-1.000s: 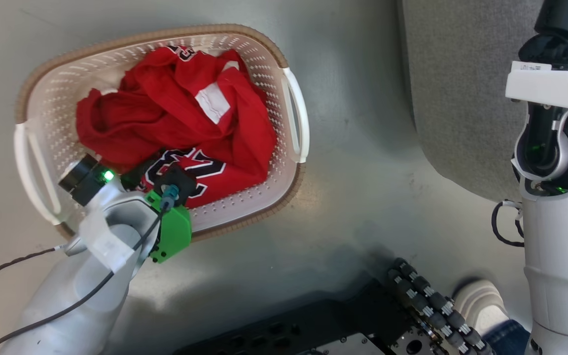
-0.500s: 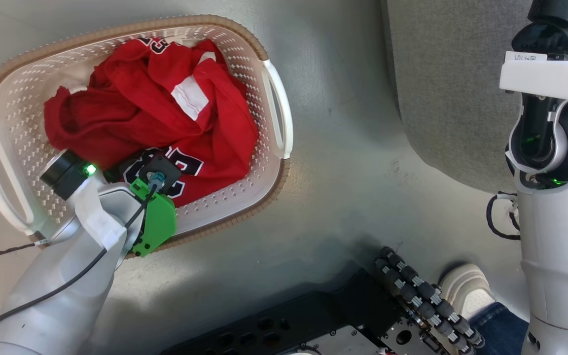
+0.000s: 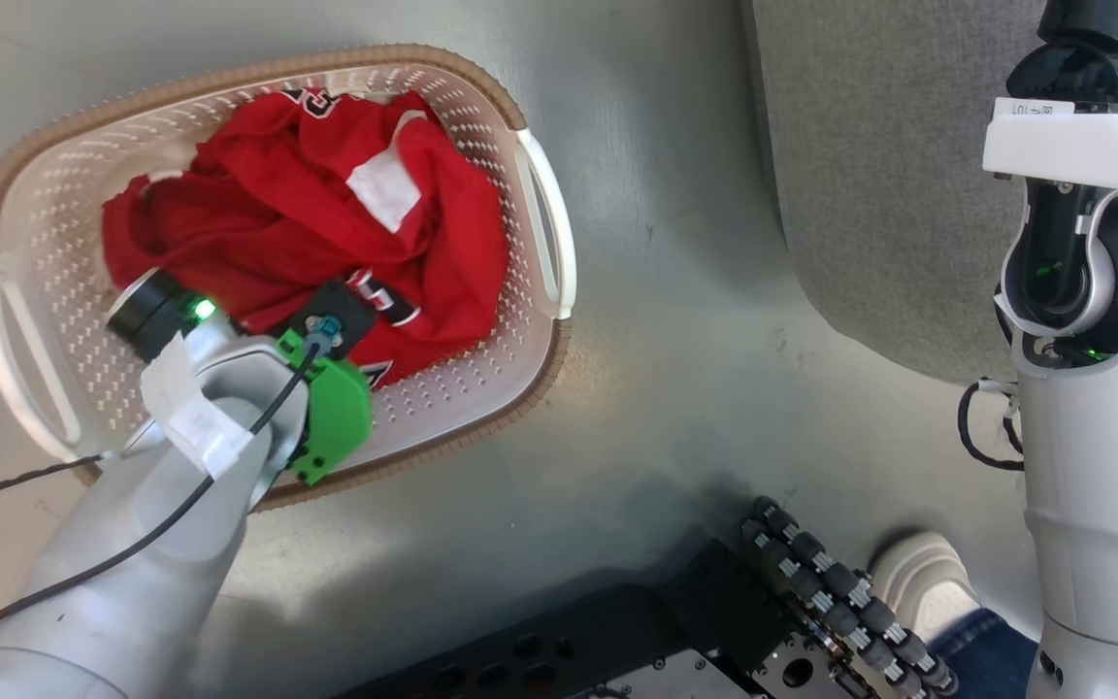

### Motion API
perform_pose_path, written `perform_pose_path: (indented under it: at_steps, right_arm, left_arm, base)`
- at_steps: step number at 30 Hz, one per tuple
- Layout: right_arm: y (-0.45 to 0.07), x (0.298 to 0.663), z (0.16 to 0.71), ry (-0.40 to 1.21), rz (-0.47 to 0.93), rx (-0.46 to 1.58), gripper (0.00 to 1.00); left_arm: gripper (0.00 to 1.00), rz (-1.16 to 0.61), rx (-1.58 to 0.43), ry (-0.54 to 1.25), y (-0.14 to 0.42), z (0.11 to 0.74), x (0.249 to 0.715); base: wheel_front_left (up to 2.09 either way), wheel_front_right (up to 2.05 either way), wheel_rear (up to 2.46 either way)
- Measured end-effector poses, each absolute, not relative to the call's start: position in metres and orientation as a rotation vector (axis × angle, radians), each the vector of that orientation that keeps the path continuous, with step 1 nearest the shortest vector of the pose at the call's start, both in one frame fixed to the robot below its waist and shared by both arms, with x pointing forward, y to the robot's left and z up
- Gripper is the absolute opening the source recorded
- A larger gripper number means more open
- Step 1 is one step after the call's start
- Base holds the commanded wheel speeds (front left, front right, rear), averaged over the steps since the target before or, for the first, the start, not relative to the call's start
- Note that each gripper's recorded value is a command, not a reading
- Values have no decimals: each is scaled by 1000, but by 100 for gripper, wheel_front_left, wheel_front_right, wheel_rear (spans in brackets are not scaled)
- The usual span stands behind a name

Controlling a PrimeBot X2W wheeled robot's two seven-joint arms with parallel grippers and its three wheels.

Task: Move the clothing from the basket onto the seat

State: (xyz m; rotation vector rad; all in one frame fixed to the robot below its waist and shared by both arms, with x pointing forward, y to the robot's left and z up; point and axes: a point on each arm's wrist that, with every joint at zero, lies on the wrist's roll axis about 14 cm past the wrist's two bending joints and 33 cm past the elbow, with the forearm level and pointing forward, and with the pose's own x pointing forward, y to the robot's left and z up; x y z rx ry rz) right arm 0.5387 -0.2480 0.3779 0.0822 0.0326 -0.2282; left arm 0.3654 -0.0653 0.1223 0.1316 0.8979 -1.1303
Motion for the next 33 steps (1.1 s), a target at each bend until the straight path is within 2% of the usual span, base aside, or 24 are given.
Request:
perform_pose_path:
  at_steps: [13,25,33]
  right_arm:
    - [-236,541,404,-9,-192,63,100]
    - [-225,529,432,-38,-162,71,100]
    - [-211,513,446,-39,-128,95,100]
  left_arm:
    - [0,-1003,-23,657,-77,194,429]
    - [0,-927,-43,468,-70,278,467]
    - [0,-856,-32,286,-59,355,506]
  base:
    - [0,0,0]
    - [0,0,0]
    - [0,0,0]
